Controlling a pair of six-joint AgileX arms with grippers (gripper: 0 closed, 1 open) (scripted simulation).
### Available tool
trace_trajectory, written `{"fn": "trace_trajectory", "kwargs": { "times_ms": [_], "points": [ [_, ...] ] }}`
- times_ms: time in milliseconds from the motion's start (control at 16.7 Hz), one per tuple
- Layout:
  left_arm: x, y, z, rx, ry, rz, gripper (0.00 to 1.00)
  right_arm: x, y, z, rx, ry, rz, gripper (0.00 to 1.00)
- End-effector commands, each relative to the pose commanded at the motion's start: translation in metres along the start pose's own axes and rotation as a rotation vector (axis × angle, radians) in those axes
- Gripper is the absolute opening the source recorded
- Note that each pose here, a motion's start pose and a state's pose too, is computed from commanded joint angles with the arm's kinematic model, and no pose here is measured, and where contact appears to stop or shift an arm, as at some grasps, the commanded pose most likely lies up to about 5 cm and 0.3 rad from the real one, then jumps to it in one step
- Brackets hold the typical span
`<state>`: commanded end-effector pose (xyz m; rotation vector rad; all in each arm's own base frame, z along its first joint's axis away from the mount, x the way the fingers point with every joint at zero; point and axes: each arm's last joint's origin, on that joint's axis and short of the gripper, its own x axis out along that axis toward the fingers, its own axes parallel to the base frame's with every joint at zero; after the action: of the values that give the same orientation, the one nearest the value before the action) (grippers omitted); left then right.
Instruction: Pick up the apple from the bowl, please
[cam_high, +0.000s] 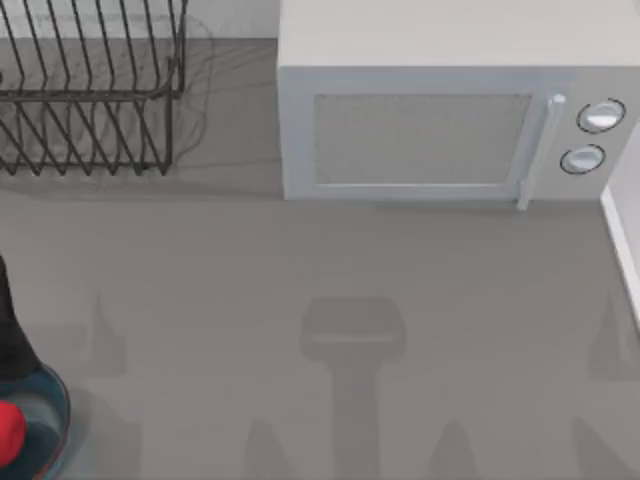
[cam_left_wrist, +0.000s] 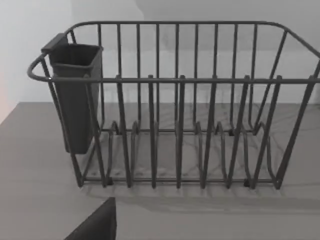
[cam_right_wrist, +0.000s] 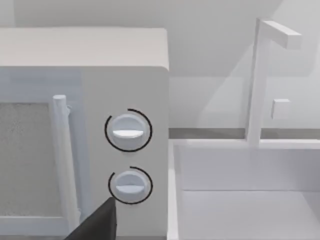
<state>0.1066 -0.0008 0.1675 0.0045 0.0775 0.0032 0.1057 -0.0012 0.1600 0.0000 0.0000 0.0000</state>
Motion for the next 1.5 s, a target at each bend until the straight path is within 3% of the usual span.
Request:
{"fn": "trace_trajectory", "kwargs": {
  "times_ms": [180, 660, 900, 1080, 1500],
  "points": [
    [0.004, 0.001, 0.011, 0.009, 0.205, 0.005, 1.00, 0.000, 0.000, 0.000, 0.000, 0.000, 0.000, 1.00],
    [0.044, 0.006, 0.030, 0.021, 1.066, -0.002, 1.00, 0.000, 0.000, 0.000, 0.000, 0.000, 0.000, 1.00],
    [0.066, 0.009, 0.034, 0.018, 1.378, -0.015, 1.00, 0.000, 0.000, 0.000, 0.000, 0.000, 0.000, 1.00],
    [0.074, 0.010, 0.037, 0.015, 1.483, -0.020, 1.00, 0.000, 0.000, 0.000, 0.000, 0.000, 0.000, 1.00],
    [0.076, 0.010, 0.033, 0.018, 1.494, -0.024, 1.00, 0.000, 0.000, 0.000, 0.000, 0.000, 0.000, 1.00]
  ]
}}
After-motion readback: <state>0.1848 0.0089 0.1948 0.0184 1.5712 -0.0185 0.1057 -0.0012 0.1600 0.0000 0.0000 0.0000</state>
